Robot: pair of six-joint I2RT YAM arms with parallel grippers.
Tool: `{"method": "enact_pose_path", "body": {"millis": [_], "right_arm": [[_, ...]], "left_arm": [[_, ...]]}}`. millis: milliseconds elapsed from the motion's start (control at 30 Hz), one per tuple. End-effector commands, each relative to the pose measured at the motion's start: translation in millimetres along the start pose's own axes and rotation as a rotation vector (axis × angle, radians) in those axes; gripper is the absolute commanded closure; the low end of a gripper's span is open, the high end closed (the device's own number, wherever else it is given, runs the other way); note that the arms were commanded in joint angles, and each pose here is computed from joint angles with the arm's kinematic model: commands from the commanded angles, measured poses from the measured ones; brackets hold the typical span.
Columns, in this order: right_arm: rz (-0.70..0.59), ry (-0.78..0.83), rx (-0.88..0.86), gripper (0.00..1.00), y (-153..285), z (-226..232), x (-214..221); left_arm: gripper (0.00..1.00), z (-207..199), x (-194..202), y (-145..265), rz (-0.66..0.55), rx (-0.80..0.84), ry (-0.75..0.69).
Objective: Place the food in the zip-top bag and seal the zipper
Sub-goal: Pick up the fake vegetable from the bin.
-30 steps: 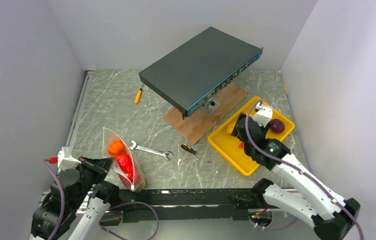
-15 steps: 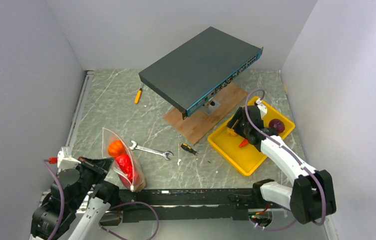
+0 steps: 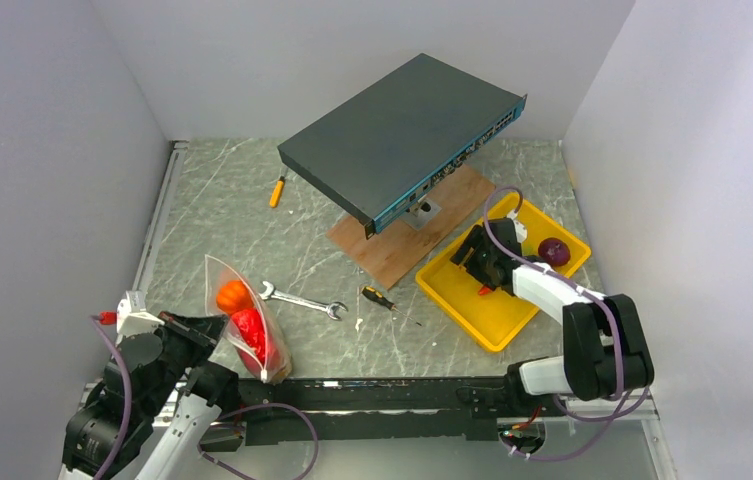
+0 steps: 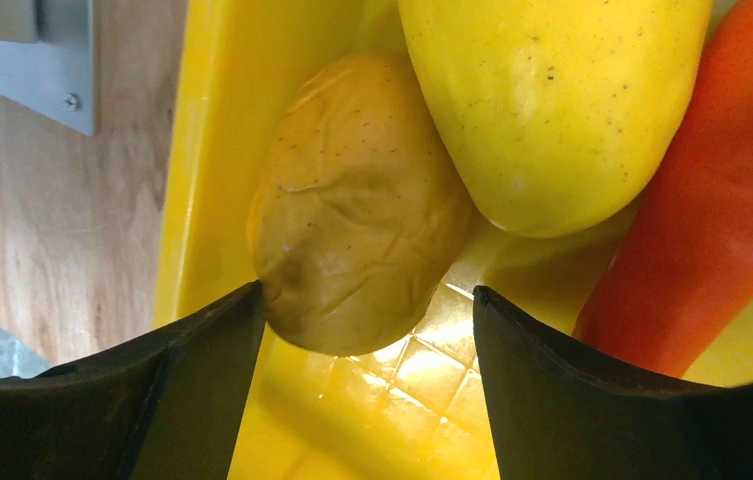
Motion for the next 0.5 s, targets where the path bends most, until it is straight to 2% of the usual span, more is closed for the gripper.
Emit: {"method": "enact_pose_path", "body": {"millis": [0,467], "right_arm": [[-0.028,0.013,-0.061,0.22,-6.5,17.5,-12.0],[-0.118,0.038,-0.038,0.22,-2.1,13.9,-27.7]], "left_arm": [[1.0,-6.0,-2.6,-1.8,0.003,0.01,-0.009],[1.0,-5.6,2.9,-6.4,0.022,0.015,-0.004]]}}
Point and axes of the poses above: each gripper's point midway between its finger pads, its own y axis back along the fingers, its own z axis along the line the jaws close on, x = y × z, the point moved 2 cm from there along y, back along the fingers, and after that the axes turned 10 degrees about -y, right-handed, at the moved point
